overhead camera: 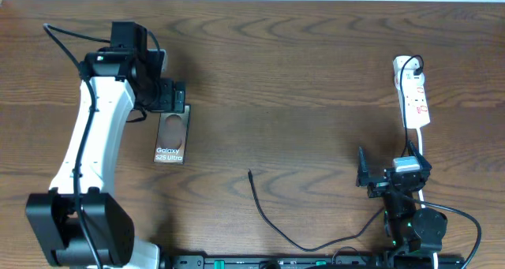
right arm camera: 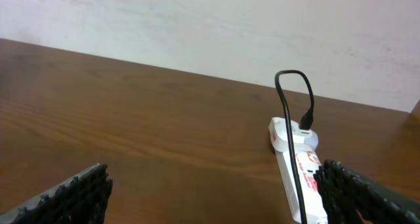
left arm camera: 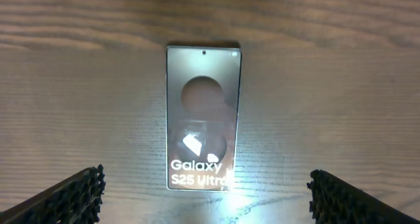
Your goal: Plug charger to phone and switch on socket
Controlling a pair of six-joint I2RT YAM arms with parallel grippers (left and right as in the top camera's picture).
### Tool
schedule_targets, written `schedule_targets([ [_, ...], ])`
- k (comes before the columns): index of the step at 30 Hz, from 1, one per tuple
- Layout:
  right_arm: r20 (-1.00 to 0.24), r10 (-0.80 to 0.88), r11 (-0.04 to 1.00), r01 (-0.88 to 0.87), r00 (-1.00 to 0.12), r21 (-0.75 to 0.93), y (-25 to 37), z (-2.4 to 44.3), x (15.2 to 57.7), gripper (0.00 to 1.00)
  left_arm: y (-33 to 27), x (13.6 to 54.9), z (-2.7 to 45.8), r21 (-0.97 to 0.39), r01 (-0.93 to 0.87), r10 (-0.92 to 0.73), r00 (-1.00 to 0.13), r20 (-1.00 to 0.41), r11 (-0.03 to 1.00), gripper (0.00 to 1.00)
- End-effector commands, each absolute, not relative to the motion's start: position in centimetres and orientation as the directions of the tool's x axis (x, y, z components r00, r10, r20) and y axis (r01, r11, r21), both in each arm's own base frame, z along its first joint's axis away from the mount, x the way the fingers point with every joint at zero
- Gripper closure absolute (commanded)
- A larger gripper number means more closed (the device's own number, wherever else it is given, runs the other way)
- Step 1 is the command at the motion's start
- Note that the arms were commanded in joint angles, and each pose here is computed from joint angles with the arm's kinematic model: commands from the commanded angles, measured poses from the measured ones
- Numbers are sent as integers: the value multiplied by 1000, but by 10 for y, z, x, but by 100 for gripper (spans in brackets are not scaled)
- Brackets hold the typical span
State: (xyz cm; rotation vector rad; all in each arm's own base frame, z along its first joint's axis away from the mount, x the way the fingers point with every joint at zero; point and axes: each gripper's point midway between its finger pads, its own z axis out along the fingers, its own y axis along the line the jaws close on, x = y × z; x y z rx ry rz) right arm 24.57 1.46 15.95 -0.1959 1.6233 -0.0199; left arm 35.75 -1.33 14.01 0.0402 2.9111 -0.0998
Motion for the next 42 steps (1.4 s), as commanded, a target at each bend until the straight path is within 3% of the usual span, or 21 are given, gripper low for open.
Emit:
schedule_targets([
  [1, -988, -150, 983, -116, -47, -144, 15, 159, 245, 1, -11, 361, 122, -60, 29, 18, -985, -172, 998, 2],
  [14, -988, -150, 983, -116, -47, -144, 15, 159, 245, 1, -11, 360, 59, -61, 20, 19, -1000, -23, 998, 2],
  [42, -988, -150, 983, -116, -47, -144, 15, 159, 245, 1, -11, 342, 30, -61, 26, 27, -999, 17, 998, 2],
])
